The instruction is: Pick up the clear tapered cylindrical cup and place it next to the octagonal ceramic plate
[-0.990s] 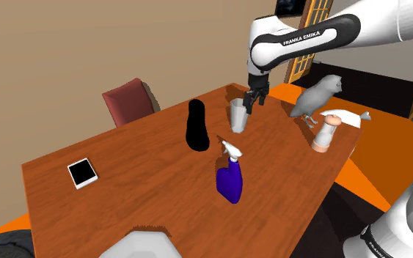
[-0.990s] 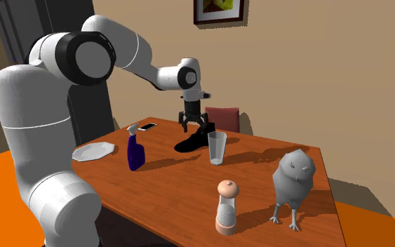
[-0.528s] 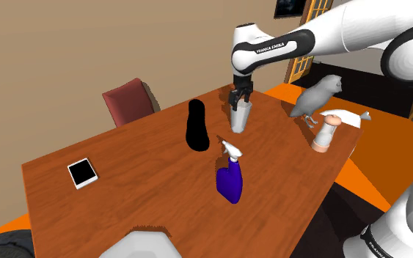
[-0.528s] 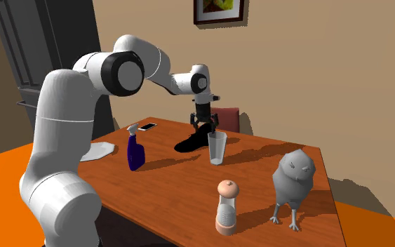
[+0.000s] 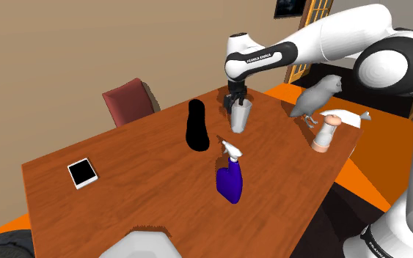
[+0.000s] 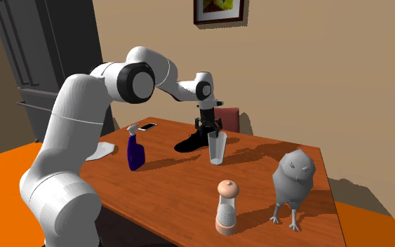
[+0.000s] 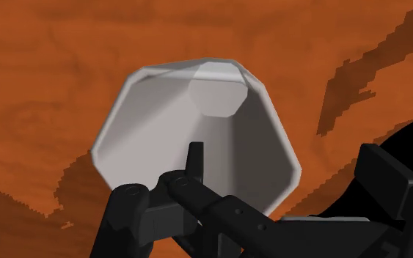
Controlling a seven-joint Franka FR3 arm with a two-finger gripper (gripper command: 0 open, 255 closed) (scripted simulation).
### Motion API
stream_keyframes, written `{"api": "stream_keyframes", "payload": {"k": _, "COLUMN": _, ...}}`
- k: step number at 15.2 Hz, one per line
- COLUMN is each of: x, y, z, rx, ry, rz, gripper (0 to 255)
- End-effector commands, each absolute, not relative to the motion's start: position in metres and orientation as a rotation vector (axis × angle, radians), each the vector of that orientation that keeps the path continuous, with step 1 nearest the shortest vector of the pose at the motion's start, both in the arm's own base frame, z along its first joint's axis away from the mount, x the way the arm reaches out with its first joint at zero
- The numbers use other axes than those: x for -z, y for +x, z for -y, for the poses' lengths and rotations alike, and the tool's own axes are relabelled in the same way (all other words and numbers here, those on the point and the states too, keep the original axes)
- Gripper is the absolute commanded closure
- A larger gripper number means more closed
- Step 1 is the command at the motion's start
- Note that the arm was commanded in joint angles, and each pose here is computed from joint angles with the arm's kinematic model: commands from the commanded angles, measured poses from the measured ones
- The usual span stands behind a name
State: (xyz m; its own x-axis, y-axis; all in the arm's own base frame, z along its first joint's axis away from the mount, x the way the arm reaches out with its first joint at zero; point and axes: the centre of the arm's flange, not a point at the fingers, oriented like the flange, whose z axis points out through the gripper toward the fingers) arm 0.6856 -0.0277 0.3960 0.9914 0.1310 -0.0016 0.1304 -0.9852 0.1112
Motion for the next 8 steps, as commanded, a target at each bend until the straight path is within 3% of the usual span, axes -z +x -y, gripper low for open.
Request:
{"api": "stream_keyframes", "payload": {"k": 1, "x": -0.3849, "y": 0.6855, "z": 0.0283, "rx": -0.01, "ry": 3.024, "rz": -0.199, "gripper": 0}}
{"api": "stream_keyframes", "payload": {"k": 8, "x": -0.3819, "y": 0.6855, "z": 0.0286, "rx": -0.01, "ry": 3.024, "rz": -0.199, "gripper": 0}}
